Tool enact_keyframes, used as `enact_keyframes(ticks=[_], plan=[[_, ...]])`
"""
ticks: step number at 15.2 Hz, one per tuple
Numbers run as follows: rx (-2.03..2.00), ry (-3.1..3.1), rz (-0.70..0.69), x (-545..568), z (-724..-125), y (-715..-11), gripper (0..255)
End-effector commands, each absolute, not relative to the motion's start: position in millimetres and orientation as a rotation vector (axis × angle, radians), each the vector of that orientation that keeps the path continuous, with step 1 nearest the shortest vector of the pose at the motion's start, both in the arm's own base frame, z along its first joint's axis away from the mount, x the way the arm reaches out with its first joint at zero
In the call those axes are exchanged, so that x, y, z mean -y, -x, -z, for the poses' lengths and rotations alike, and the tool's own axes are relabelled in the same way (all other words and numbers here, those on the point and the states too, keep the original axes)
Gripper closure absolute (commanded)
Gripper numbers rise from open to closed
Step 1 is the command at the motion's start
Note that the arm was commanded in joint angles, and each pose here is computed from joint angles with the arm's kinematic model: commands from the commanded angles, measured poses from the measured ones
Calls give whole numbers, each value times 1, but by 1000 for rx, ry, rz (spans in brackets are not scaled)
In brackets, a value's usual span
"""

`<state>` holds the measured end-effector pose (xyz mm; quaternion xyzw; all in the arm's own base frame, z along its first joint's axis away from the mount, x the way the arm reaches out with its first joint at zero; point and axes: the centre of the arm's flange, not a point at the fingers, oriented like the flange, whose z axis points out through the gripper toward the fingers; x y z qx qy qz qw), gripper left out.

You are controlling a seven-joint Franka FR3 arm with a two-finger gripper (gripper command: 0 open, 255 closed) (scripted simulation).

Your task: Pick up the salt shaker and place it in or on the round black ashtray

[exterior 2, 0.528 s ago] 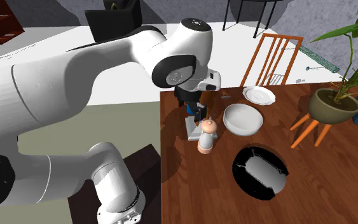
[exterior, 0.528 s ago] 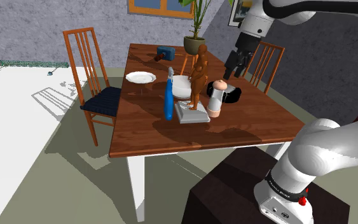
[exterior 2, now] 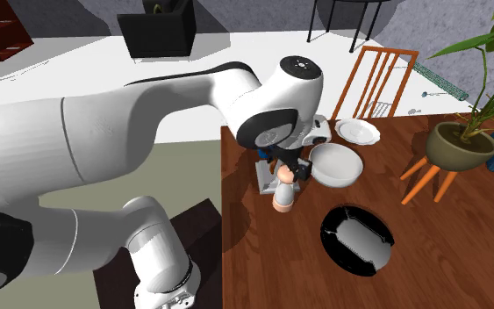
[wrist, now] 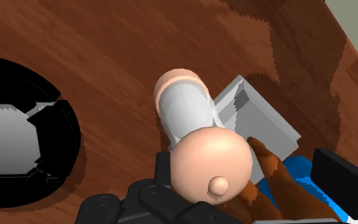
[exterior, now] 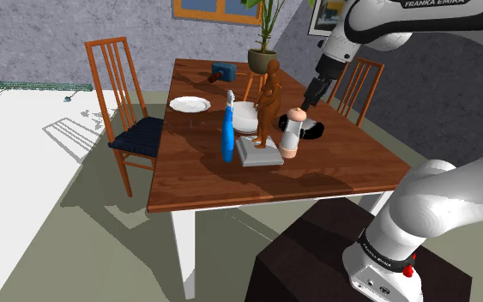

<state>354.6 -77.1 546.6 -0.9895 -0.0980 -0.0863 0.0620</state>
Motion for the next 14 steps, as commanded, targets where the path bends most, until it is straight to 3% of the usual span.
enact_keyframes(ticks=[1, 14], plan=[[339, 2989, 281, 85, -538, -362, 0], [339, 2989, 281, 80, -504, -368, 0]])
